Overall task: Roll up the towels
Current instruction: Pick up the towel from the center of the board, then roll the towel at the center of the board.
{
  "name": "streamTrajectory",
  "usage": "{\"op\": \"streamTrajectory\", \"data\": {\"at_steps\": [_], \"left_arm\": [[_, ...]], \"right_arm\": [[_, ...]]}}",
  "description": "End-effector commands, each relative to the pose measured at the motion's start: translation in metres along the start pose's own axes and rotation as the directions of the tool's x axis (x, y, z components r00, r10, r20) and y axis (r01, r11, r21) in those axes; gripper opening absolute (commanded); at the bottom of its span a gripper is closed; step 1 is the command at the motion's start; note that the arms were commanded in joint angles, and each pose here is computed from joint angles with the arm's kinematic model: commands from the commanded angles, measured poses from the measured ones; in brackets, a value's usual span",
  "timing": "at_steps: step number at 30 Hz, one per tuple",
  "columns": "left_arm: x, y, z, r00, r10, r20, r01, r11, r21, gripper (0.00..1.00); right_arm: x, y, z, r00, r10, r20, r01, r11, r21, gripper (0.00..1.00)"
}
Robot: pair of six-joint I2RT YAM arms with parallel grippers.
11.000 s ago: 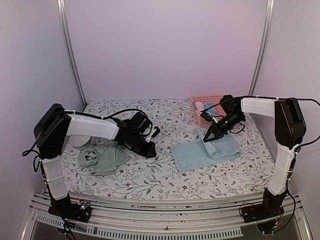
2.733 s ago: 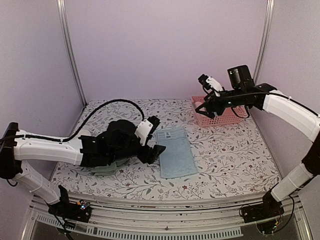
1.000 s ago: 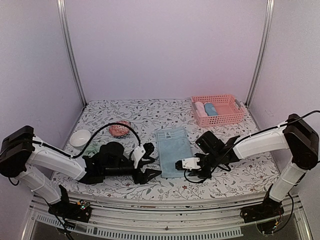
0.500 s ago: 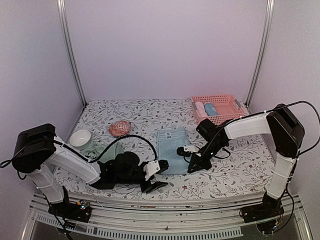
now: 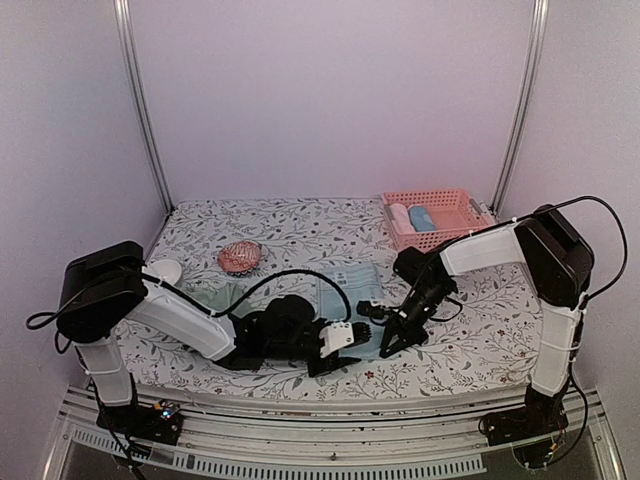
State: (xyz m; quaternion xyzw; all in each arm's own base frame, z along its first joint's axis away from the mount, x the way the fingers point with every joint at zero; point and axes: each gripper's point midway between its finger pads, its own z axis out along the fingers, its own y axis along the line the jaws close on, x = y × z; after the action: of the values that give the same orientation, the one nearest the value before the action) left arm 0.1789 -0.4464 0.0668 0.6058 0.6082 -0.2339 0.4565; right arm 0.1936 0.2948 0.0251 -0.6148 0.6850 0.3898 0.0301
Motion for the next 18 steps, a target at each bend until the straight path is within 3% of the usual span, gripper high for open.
{"op": "streamTrajectory", "data": {"at_steps": [1,5,18], "left_arm": [[0.018,-0.020,0.008,0.998,0.031,-0.052,-0.027,0.996,0.082,0.47],[0.024,-0.018,0.015,0.997,0.035,-0.073,-0.030,0.997,0.069,0.45],[0.032,-0.014,0.020,0.995,-0.002,-0.104,0.013,0.995,0.103,0.11]], "right_arm": [[-0.002,0.002,-0.001,0.999,0.027,0.019,-0.026,0.999,-0.047,0.03],[0.001,0.000,0.000,0.999,0.037,0.018,-0.036,0.998,-0.053,0.03],[0.003,-0.001,-0.001,0.998,0.054,0.018,-0.052,0.996,-0.067,0.03]]}}
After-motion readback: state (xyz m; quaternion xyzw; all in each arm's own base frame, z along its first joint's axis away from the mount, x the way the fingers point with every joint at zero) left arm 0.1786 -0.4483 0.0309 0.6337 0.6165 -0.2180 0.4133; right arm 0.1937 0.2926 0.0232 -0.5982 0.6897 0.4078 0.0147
